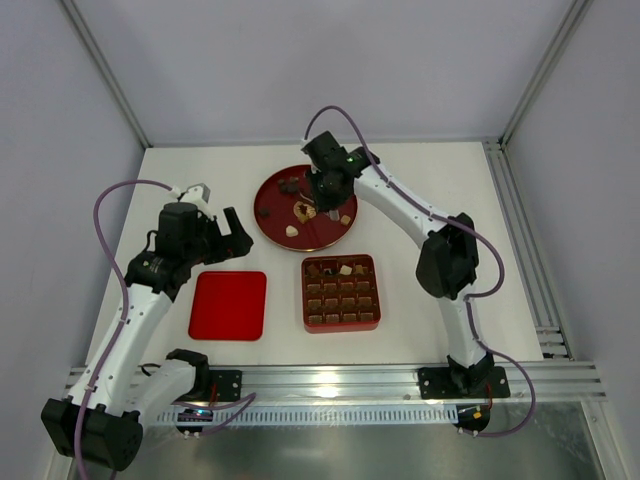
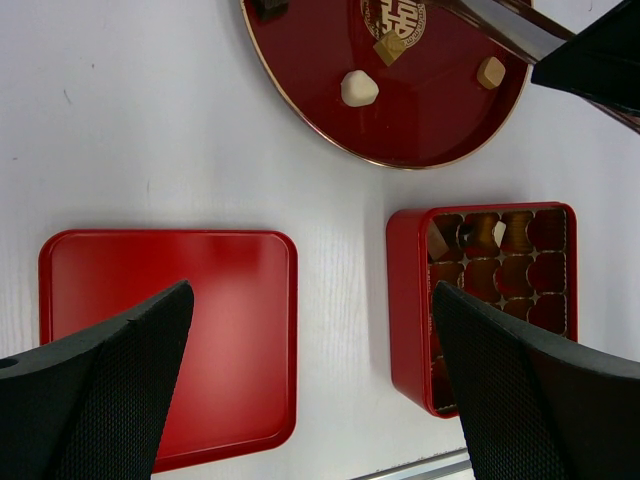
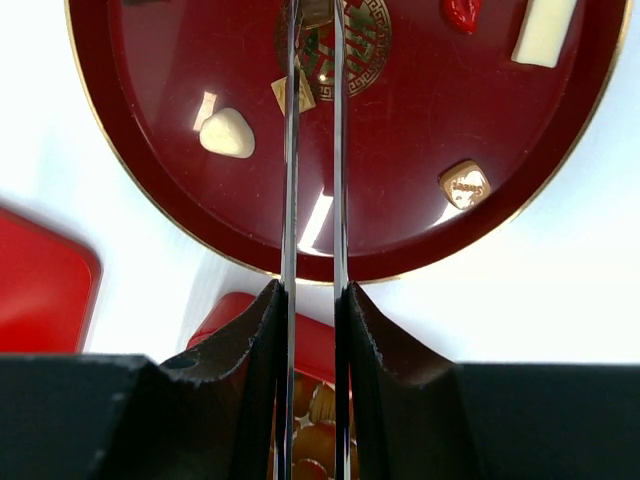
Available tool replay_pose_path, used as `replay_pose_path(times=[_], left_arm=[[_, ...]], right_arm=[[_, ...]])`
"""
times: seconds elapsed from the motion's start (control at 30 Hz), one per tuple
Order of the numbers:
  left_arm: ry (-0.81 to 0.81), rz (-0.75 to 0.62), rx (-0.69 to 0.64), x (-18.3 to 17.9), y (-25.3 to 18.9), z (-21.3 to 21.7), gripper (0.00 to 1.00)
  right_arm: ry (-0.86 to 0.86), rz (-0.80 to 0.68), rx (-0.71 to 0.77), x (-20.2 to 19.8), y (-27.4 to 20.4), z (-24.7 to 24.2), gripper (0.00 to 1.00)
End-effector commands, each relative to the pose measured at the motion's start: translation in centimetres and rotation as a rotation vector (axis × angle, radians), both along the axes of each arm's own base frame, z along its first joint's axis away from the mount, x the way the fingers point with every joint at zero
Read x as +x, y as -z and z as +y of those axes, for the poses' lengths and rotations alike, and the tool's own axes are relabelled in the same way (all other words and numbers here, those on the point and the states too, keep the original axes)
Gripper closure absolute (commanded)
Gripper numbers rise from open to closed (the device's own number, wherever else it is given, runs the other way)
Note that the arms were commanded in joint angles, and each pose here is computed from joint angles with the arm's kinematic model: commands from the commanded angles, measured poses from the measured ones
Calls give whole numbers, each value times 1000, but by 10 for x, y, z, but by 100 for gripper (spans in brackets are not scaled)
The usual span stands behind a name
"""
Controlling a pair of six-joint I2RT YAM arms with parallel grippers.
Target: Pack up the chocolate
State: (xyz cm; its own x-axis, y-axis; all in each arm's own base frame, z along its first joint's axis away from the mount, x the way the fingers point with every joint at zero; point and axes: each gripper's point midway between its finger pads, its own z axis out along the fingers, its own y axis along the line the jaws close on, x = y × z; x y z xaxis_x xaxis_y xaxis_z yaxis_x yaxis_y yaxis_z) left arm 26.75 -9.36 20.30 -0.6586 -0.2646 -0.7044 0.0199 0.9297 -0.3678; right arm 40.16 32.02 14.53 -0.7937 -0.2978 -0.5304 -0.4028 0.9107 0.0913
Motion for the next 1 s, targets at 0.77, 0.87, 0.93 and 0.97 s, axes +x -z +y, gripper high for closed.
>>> replay_pose_path(times=[0.77, 0.87, 0.93, 0.97], left_arm=[[2, -17, -8, 3, -3, -1, 0], [3, -17, -7, 3, -3, -1, 0], [2, -17, -6, 3, -3, -1, 0], [0, -18, -4, 3, -3, 0, 0]], right_arm=[[-3, -133, 135, -109, -93, -64, 74], [-14, -127, 150, -133, -93, -67, 74], [-21, -108, 143, -148, -86, -69, 74], [-19, -118, 159, -155, -91, -70, 74]])
